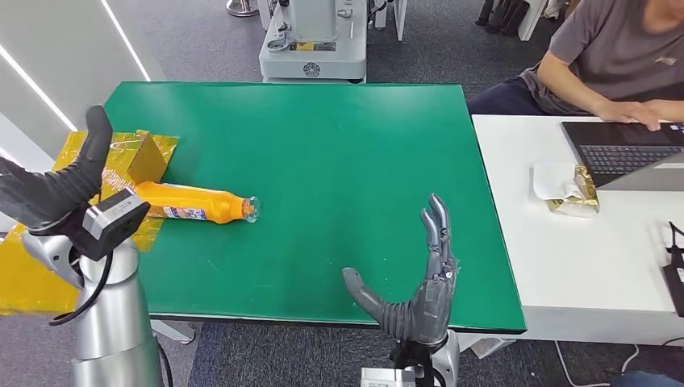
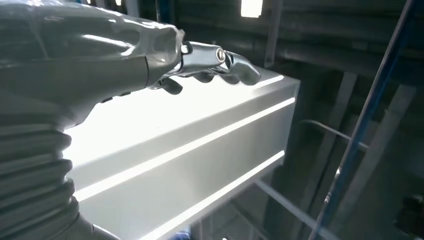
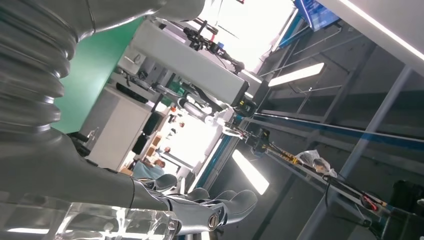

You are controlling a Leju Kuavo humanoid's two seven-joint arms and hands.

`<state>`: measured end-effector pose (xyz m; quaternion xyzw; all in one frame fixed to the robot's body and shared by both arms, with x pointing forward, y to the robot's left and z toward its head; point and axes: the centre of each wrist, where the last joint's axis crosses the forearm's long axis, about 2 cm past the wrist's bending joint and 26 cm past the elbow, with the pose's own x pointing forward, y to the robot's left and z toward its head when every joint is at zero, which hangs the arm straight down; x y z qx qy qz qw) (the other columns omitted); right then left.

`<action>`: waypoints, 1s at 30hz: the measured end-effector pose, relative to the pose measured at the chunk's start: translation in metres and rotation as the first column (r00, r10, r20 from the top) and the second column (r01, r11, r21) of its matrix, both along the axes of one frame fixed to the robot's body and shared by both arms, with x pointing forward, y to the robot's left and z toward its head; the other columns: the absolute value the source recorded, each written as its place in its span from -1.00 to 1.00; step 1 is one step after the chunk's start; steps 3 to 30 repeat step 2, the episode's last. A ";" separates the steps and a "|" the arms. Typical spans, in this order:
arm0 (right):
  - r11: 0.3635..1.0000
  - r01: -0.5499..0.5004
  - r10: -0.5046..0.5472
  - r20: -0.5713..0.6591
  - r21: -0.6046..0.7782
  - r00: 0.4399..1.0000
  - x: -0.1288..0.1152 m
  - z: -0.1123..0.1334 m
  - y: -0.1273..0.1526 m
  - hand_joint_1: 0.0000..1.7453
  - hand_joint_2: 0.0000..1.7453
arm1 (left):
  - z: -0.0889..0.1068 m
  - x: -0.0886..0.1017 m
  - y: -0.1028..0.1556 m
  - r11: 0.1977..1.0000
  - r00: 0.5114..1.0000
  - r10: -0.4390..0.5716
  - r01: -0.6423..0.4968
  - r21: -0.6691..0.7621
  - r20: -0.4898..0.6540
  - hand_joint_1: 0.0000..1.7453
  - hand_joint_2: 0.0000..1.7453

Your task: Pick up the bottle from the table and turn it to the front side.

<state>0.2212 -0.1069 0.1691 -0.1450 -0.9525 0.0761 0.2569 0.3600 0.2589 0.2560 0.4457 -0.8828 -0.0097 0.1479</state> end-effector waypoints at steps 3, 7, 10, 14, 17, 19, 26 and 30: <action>1.000 0.000 0.000 0.001 -0.002 1.000 0.000 0.000 0.000 -1.00 1.00 | -0.007 0.001 -0.014 0.992 0.996 -0.084 0.082 -0.098 -0.016 -1.00 1.00; 1.000 0.000 0.000 0.001 -0.002 1.000 0.000 0.000 0.000 -1.00 1.00 | -0.007 0.001 -0.014 0.992 0.996 -0.084 0.082 -0.098 -0.016 -1.00 1.00; 1.000 0.000 0.000 0.001 -0.002 1.000 0.000 0.000 0.000 -1.00 1.00 | -0.007 0.001 -0.014 0.992 0.996 -0.084 0.082 -0.098 -0.016 -1.00 1.00; 1.000 0.000 0.000 0.001 -0.002 1.000 0.000 0.000 0.000 -1.00 1.00 | -0.007 0.001 -0.014 0.992 0.996 -0.084 0.082 -0.098 -0.016 -1.00 1.00; 1.000 0.000 0.000 0.001 -0.002 1.000 0.000 0.000 0.000 -1.00 1.00 | -0.007 0.001 -0.014 0.992 0.996 -0.084 0.082 -0.098 -0.016 -1.00 1.00; 1.000 0.000 0.000 0.001 -0.002 1.000 0.000 0.000 0.000 -1.00 1.00 | -0.007 0.001 -0.014 0.992 0.996 -0.084 0.082 -0.098 -0.016 -1.00 1.00; 1.000 0.000 0.000 0.001 -0.002 1.000 0.000 0.000 0.000 -1.00 1.00 | -0.007 0.001 -0.014 0.992 0.996 -0.084 0.082 -0.098 -0.016 -1.00 1.00; 1.000 0.000 0.000 0.001 -0.002 1.000 0.000 0.000 0.000 -1.00 1.00 | -0.007 0.001 -0.014 0.992 0.996 -0.084 0.082 -0.098 -0.016 -1.00 1.00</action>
